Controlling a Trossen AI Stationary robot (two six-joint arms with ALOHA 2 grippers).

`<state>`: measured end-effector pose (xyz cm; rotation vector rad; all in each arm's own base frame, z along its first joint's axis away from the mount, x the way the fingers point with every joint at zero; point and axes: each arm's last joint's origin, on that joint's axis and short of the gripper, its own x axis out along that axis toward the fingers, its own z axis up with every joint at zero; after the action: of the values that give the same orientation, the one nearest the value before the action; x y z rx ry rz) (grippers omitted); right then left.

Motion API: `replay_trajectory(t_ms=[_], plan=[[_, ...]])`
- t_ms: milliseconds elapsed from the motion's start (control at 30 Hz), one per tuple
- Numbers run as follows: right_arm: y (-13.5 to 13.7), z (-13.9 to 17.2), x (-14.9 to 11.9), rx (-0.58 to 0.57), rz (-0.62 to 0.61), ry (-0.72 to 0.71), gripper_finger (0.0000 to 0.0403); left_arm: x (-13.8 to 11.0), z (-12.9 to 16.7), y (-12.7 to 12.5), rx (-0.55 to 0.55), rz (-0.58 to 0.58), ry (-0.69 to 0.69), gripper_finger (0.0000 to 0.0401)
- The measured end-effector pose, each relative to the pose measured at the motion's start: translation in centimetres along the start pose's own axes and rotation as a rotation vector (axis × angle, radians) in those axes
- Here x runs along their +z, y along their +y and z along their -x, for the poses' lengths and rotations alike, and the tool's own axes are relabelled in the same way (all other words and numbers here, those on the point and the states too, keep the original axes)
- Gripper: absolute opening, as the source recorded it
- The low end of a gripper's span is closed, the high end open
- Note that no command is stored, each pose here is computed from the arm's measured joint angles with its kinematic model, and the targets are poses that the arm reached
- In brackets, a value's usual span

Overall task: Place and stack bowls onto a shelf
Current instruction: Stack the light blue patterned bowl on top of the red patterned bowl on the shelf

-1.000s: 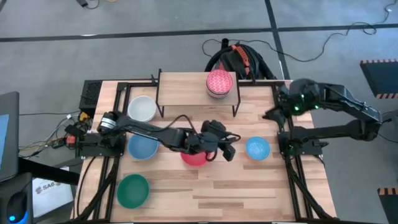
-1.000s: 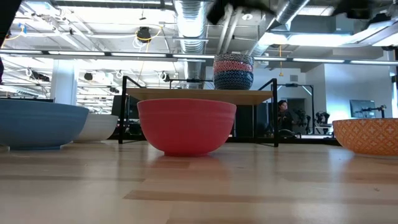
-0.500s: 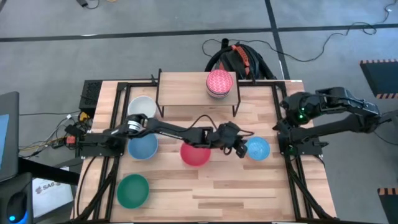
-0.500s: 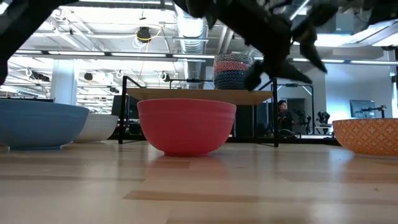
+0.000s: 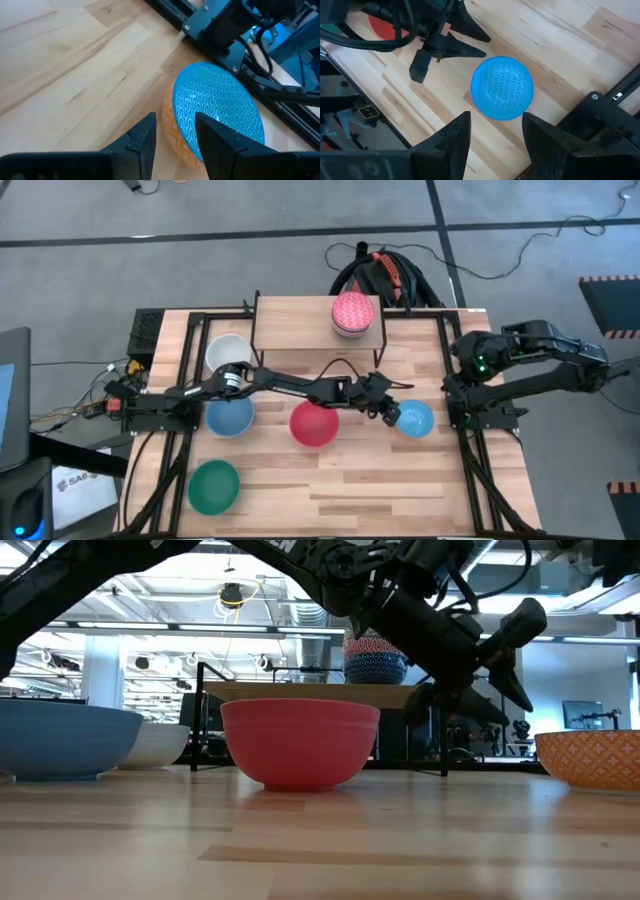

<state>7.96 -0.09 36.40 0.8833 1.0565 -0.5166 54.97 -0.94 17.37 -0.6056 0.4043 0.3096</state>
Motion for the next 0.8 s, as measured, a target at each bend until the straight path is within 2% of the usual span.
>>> replay_trajectory(t_ms=[400,800], plan=[[0.0,-0.1,0.0,-0.011,-0.01,0.01,0.0203,0.0,0.0,-0.3,-0.03,-0.023,0.0,0.0121],[0.2,-0.2,0.1,-0.008,-0.027,0.026,0.0203,-1.3,0.3,-0.9,0.001,-0.052,0.064,0.0138]])
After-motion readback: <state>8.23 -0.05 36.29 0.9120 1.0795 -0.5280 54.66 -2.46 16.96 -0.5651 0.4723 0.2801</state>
